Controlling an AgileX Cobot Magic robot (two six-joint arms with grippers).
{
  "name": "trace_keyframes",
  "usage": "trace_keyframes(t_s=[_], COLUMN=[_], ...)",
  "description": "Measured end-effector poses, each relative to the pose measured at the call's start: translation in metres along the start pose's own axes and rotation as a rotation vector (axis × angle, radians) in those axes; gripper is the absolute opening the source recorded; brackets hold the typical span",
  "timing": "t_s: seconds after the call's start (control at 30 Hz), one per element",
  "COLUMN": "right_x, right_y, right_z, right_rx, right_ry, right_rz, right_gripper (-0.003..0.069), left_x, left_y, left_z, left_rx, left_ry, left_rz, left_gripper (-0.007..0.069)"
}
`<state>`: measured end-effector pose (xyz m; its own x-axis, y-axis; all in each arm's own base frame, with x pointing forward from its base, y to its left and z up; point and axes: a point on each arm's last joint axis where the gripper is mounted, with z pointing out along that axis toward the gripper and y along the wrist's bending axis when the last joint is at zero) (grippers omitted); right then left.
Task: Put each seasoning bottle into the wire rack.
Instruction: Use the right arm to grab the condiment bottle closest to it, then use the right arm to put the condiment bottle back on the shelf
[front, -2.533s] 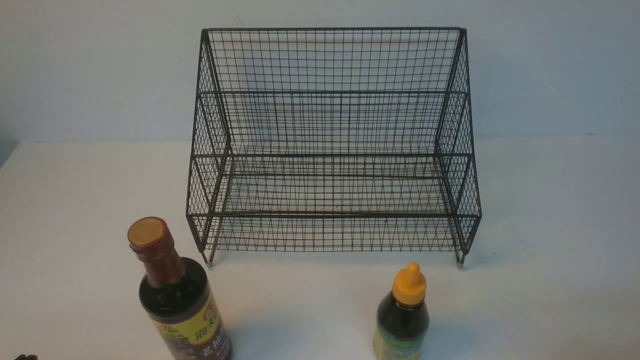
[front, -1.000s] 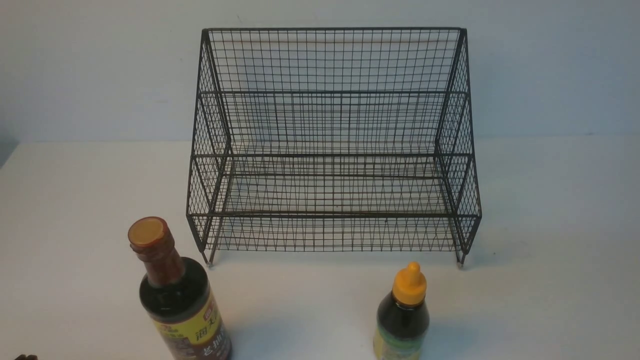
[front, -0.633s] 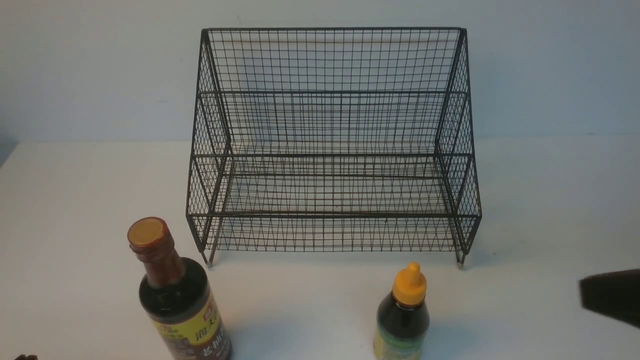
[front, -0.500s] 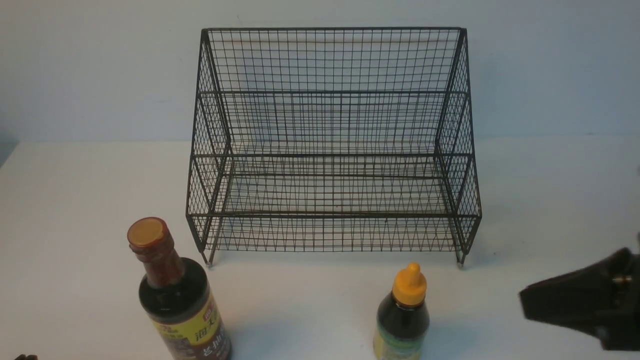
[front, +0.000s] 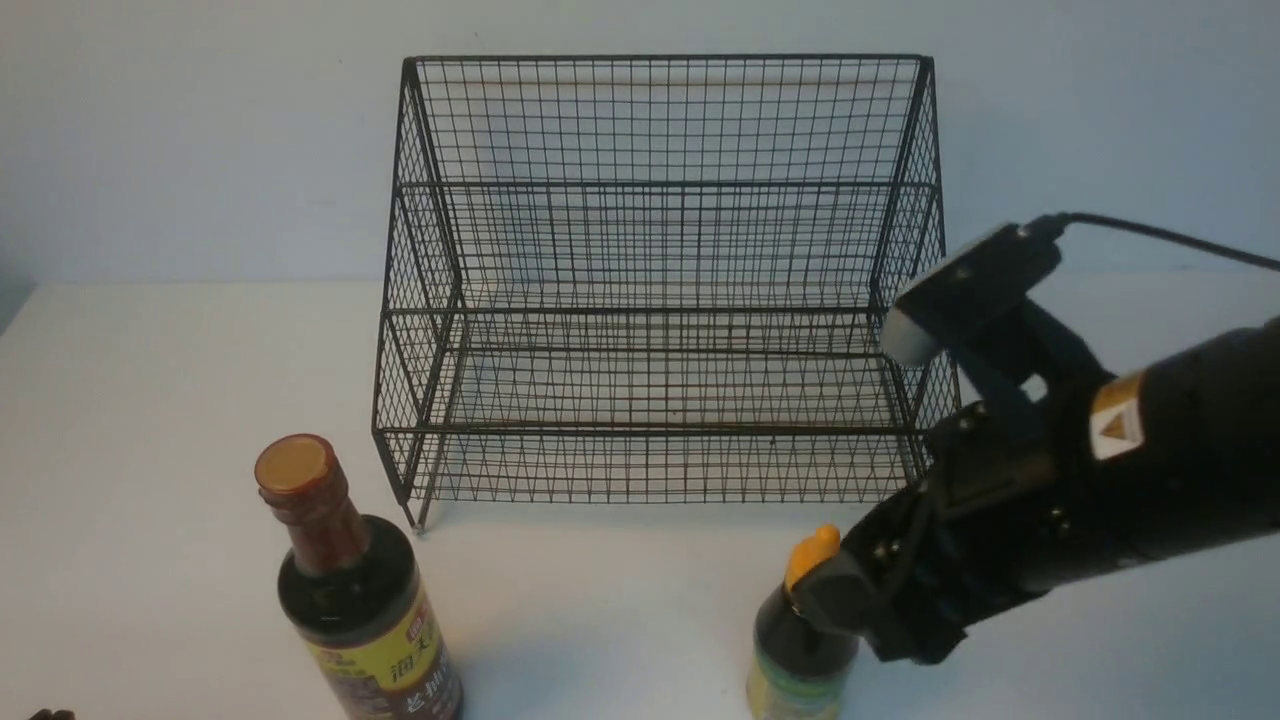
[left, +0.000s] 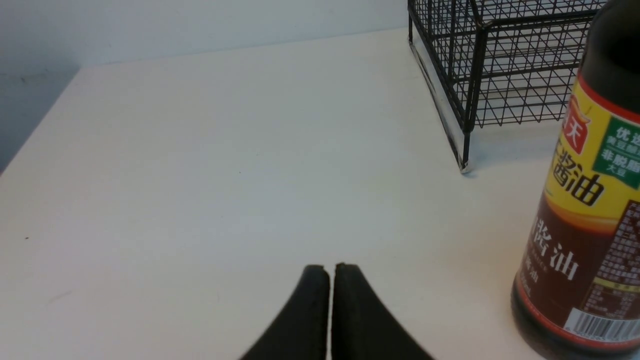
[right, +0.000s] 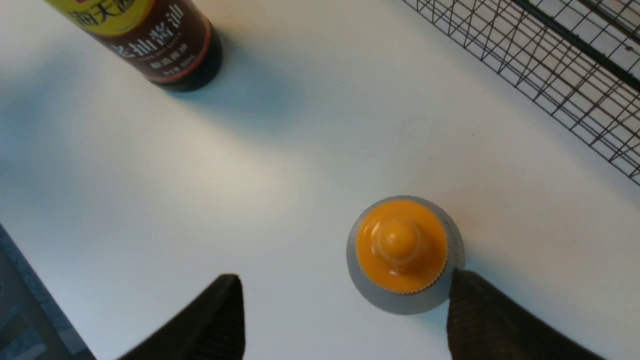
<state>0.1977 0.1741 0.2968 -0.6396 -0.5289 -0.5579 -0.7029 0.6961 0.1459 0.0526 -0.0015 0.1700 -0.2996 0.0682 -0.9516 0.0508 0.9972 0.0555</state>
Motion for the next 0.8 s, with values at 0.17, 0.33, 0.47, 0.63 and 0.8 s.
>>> trace_keyframes(t_s=[0.17, 0.33, 0.47, 0.63, 0.8], right_x=[-0.001, -0.004, -0.005, -0.006, -0.027], right_y=[-0.006, -0.011, -0.012, -0.012, -0.008], right_z=[0.028, 0.046, 0.047, 0.037, -0.004], right_rx=[0.017, 0.029, 0.033, 0.057, 0.098], right_ry=[0.061, 0.062, 0.059, 0.096, 0.067], right_rz=[0.025, 0.044, 0.067, 0.044, 0.009], right_gripper=[0.0550, 0.0531, 0.0429, 0.0301, 0.0301], left_x=[0.000, 0.000, 0.000, 0.000, 0.000], left_y=[0.000, 0.000, 0.000, 0.000, 0.000], left_z=[0.000, 0.000, 0.000, 0.000, 0.000], left_rx=[0.000, 0.000, 0.000, 0.000, 0.000], left_ry=[0.000, 0.000, 0.000, 0.000, 0.000], left_rz=[0.000, 0.000, 0.000, -0.001, -0.001], left_gripper=[-0.0005, -0.0005, -0.0005, -0.0005, -0.0005])
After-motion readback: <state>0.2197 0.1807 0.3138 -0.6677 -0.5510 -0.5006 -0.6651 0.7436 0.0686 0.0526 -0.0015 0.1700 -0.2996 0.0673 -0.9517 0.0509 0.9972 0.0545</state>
